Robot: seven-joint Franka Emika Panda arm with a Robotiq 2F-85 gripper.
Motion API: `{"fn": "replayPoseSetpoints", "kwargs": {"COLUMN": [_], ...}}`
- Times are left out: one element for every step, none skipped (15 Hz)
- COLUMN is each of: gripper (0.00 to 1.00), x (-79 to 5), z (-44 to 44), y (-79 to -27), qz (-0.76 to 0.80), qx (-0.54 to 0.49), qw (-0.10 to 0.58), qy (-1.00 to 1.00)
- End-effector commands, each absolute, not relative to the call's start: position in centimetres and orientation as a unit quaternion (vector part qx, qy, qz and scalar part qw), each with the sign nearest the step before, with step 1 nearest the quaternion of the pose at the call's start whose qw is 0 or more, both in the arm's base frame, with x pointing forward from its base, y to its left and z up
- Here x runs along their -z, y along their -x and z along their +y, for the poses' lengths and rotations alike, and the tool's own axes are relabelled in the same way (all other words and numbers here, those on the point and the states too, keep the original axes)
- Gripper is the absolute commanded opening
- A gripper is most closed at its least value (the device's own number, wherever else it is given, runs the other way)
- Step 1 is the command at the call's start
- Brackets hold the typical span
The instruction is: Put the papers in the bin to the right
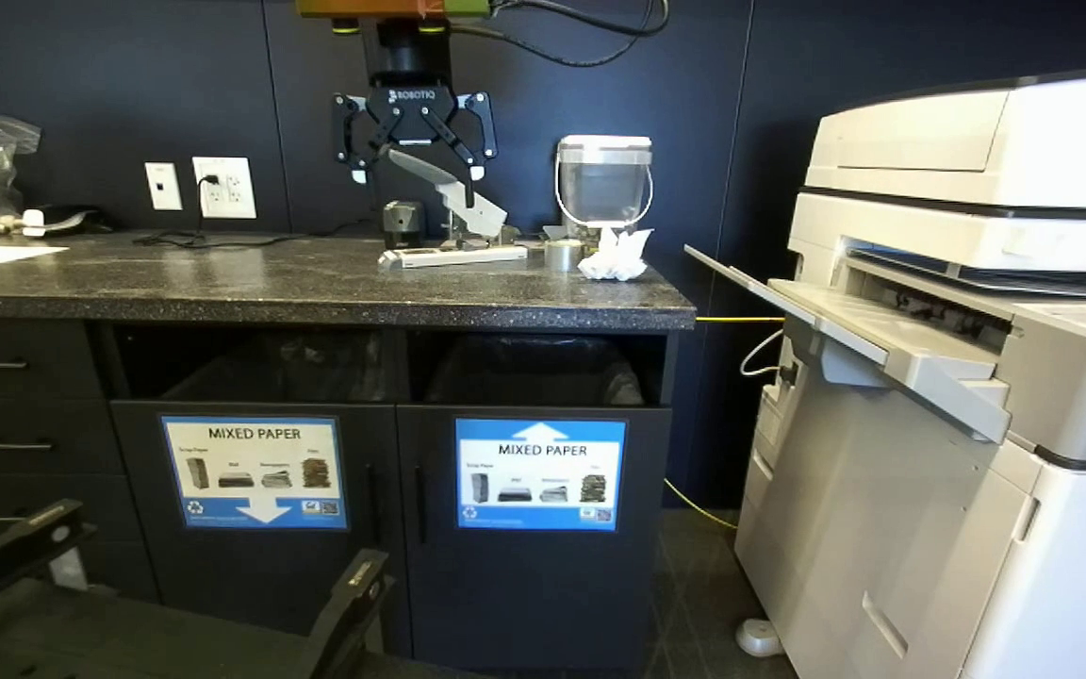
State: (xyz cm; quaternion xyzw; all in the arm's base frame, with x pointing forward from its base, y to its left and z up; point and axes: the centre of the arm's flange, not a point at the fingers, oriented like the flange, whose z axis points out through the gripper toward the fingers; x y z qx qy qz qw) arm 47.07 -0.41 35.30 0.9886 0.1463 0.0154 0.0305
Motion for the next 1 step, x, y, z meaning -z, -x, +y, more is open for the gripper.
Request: {"fn": "replayPoseSetpoints", "kwargs": {"gripper": [1.0], "x": [-35.34], "z": [-0.39], "y": [-46.93], "qz": [0.145], "qx": [-0.016], "qw": [0.029], "qy": [-0.989]}}
